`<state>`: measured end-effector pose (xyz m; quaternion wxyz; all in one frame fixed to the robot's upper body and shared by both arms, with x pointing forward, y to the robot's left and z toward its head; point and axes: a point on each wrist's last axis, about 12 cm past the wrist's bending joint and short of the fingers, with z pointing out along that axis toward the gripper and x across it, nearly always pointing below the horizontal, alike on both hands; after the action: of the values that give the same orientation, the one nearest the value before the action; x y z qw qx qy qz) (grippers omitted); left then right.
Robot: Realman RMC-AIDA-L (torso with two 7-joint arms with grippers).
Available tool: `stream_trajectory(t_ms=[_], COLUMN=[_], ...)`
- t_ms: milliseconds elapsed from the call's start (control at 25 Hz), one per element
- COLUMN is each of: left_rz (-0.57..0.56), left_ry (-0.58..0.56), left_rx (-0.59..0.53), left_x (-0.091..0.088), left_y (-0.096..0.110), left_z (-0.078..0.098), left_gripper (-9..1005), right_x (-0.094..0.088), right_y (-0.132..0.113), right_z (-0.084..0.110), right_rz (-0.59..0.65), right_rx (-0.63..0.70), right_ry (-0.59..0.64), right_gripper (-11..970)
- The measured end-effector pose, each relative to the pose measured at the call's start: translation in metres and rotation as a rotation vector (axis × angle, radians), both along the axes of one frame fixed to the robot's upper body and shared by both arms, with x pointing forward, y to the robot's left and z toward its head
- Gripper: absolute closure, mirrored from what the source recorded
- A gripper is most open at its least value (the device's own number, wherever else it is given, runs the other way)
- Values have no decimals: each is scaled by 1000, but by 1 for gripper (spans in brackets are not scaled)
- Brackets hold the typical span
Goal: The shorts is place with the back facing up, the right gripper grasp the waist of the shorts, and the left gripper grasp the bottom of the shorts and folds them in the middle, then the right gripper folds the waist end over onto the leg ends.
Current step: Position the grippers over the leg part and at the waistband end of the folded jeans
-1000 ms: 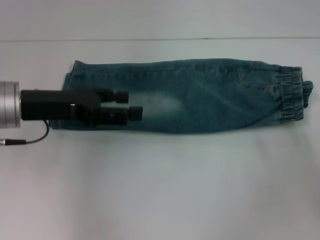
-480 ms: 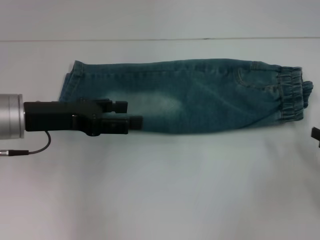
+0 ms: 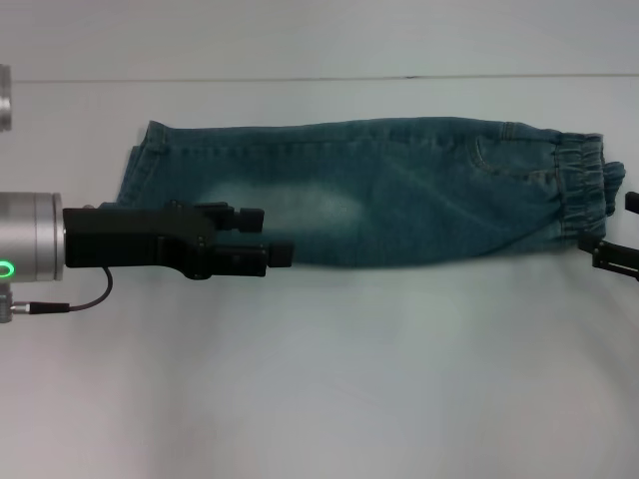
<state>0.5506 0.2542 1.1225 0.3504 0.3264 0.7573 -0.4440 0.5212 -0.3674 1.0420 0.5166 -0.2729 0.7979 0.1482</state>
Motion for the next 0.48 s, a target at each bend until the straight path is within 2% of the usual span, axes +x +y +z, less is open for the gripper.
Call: stream_trajectory(t_ms=[240, 480], left_rz=[7, 11], left_ry=[-5, -12], left_rx=[3, 5], left_x=[0, 2], left_y=[0, -1], left_z=[-1, 0], left_gripper=[180, 180], right_x=[11, 12], right_y=[10, 22], right_z=[-3, -5], right_rz=[34, 108], right_rx=[-19, -48], right_ry=[23, 33], right_gripper=[106, 112])
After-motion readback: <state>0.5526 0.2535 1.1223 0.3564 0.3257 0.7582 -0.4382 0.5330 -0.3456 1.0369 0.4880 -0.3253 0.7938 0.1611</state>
